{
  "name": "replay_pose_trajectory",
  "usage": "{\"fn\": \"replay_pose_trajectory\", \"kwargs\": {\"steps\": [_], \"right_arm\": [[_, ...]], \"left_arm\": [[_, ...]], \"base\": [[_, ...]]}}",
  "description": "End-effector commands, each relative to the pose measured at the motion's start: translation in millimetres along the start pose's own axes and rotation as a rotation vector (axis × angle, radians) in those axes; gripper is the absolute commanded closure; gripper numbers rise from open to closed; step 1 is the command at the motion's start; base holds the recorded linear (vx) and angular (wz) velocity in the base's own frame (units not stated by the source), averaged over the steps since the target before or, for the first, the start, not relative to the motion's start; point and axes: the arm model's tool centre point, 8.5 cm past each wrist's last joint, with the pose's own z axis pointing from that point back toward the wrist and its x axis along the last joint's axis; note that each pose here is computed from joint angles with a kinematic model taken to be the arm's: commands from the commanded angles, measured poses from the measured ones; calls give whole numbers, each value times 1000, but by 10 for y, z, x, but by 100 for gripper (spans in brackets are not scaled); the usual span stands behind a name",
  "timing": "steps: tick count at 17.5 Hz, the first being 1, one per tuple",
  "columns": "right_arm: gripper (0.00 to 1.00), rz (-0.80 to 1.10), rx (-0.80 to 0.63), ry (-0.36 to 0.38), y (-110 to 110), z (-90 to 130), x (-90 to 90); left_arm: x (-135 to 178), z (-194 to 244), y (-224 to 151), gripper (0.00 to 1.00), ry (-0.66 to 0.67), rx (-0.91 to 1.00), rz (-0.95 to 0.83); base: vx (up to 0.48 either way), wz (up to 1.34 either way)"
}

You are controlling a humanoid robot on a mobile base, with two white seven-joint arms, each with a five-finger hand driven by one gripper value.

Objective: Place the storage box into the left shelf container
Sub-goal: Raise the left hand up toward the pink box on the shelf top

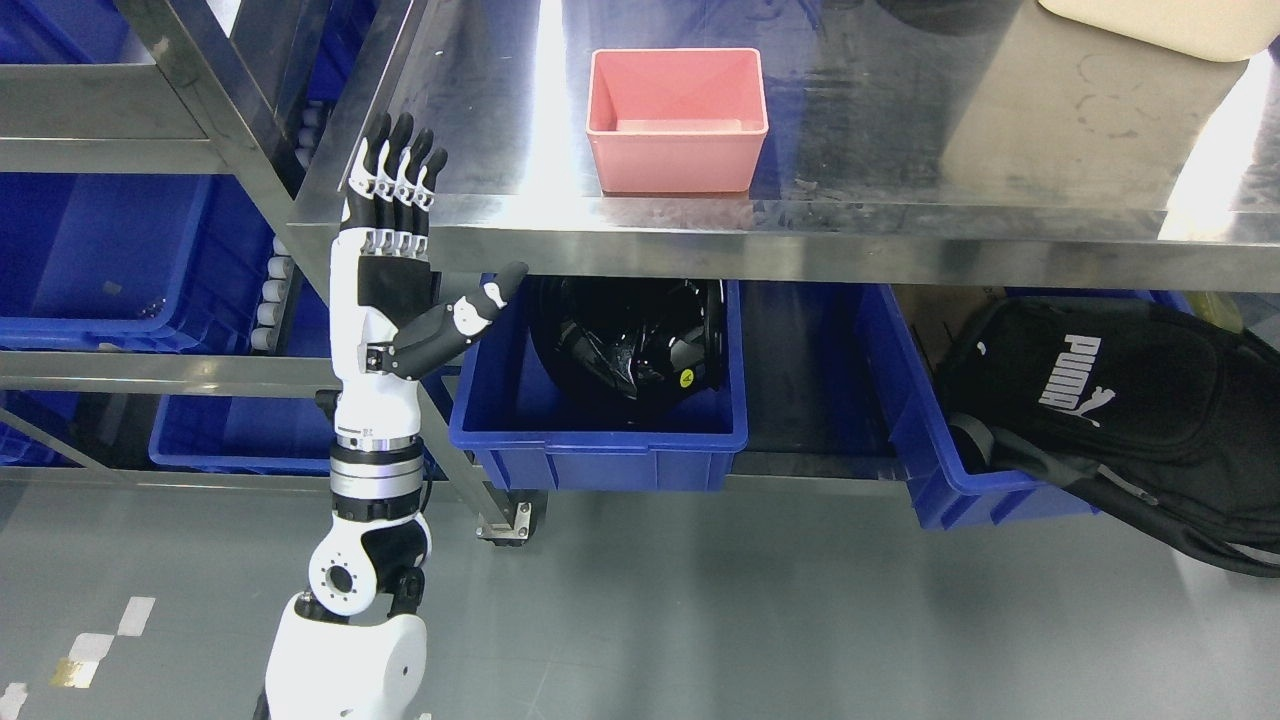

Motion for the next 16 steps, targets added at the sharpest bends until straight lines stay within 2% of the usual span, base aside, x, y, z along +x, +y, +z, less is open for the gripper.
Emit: {"fn": "replay_pose_trajectory", "kwargs": {"steps": [1,4,7,9,12,14,16], "right_arm": [[0,-4,-18,-8,-113,-6,1],[0,-4,-18,-8,-113,-6,1],[0,-4,-18,-8,-113,-6,1],[0,-4,-18,-8,-113,-6,1],[0,-2,-18,-8,-113,-6,1],[0,-4,-18,-8,-113,-6,1],[0,-4,-18,-8,-113,-6,1]], "left_arm": [[78,-40,227,0,-14,31,-47],[110,-220,369,0,15,45,-63],[550,-883,832,0,-59,-25,-200],[851,-1348,1055,0,4,-219,-307],[1094,-1702,1246,0,128,-540,-533],[998,-1803,1199,0,246,-716,-673],[758,-1883,952,0,369,-906,-814]], "base": [[0,0],[0,0],[0,0],[0,0],[0,0],[0,0],[0,0]]}}
